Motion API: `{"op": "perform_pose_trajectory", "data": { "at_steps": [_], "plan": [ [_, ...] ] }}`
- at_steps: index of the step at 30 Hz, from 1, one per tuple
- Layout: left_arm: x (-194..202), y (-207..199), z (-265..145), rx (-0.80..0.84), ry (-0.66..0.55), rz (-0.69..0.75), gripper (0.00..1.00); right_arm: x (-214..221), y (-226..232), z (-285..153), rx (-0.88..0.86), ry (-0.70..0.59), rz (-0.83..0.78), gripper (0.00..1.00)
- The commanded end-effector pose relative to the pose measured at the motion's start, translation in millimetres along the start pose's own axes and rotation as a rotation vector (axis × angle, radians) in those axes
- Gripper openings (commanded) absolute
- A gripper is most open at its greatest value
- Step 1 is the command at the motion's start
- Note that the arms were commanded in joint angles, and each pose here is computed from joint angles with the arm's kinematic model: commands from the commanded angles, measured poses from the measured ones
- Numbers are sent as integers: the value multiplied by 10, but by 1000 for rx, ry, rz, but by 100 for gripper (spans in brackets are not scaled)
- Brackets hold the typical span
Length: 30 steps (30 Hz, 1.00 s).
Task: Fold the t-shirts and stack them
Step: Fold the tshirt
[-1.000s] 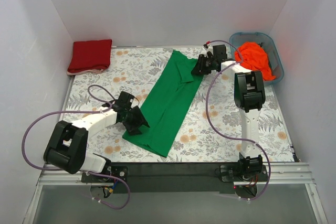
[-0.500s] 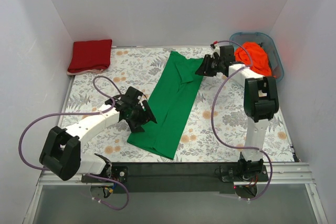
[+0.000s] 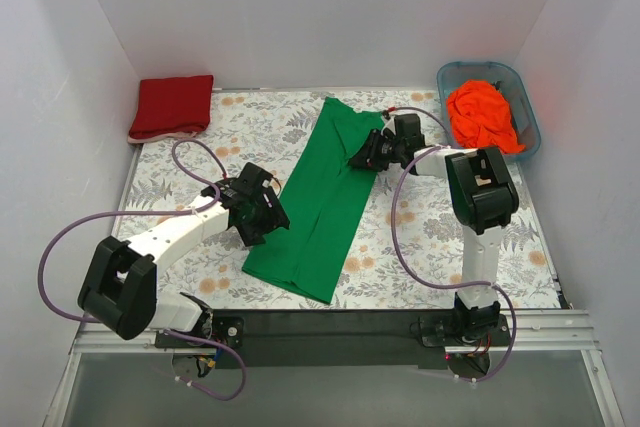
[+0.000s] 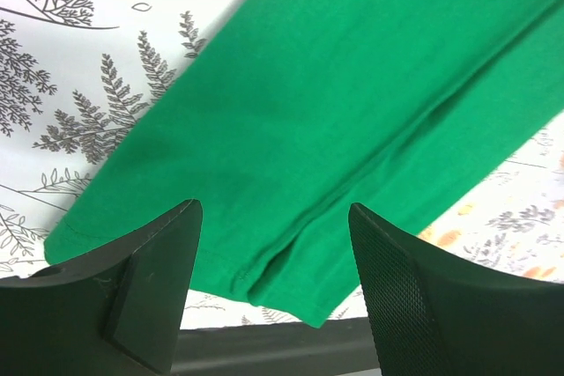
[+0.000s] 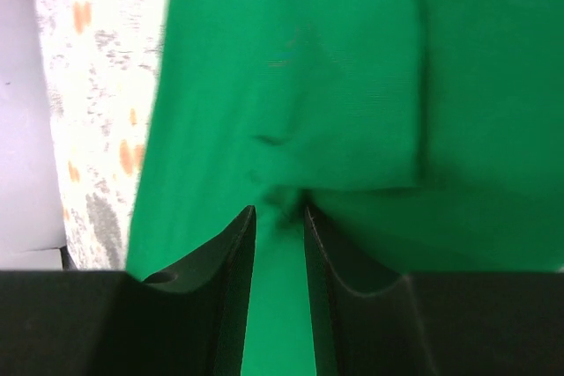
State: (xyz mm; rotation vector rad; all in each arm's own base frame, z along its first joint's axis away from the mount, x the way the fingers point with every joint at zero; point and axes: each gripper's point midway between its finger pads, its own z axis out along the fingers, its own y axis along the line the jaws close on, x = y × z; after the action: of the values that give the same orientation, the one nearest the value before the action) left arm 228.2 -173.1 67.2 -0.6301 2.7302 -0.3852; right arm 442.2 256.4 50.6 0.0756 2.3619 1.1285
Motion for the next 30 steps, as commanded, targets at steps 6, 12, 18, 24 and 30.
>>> {"op": "perform_pose_trajectory", "data": {
  "at_steps": [6, 12, 18, 24, 30],
  "plan": [
    [-33, -1, 26, 1, -12, 24, 66, -434, -488, 116, -15, -55, -1, 36],
    [-33, -64, 22, 30, -6, 16, 66, -750, -796, -6, 28, -32, -62, 37],
    [-4, -25, 59, 24, 7, 63, 69, -1058, -226, -472, 34, -98, -169, 40],
    [22, 39, 169, -12, 34, 143, 70, -388, -10, -1044, 188, -92, -119, 45],
    [-23, 33, 212, -20, 31, 201, 71, 976, -36, -1464, 419, 106, -124, 53]
  ]
}}
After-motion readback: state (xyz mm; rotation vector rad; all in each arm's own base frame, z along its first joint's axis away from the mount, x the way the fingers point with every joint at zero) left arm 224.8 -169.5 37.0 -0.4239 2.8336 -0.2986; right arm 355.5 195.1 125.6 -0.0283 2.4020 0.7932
